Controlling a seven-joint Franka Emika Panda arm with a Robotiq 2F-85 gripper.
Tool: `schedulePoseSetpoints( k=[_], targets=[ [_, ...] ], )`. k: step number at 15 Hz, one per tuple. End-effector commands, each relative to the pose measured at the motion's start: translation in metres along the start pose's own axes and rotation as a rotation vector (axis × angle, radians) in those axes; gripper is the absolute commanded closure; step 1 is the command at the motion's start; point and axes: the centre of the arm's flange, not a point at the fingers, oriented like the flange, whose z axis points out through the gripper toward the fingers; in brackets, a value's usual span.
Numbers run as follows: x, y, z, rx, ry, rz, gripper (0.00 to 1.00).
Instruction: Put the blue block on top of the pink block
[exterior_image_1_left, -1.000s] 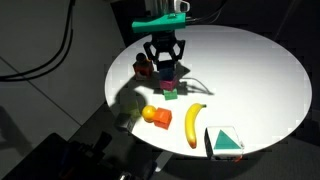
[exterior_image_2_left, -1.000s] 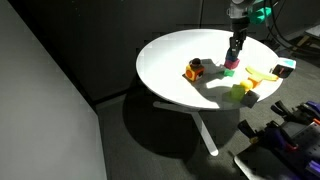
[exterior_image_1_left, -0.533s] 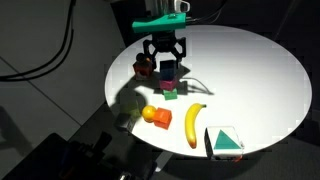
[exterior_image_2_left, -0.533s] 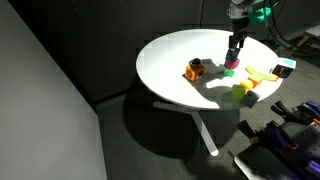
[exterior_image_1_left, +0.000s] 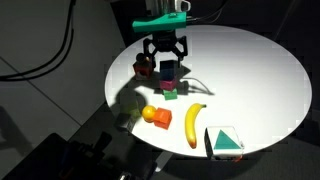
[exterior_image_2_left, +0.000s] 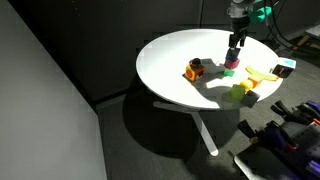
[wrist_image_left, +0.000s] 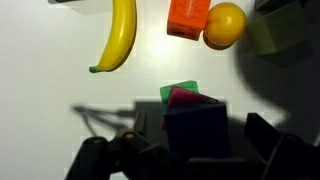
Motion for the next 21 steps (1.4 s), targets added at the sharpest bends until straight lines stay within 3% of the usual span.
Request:
schedulePoseSetpoints(
  k=[1,7,12,16,21],
  targets=[
    [-0.014,-0.002,-0.015,-0.005,0.003,0.031,0.0],
    [-0.037,-0.009,-0.024,0.011,0.032,0.048,0.0],
    [-0.064,-0.018,-0.031,0.025,0.005,0.161,0.0],
    [-0.087,-0.026,-0.033,0.029,-0.048,0.266,0.0],
    [-0.12,-0.038,-0.036,0.051,-0.175,0.331,0.0]
  ],
)
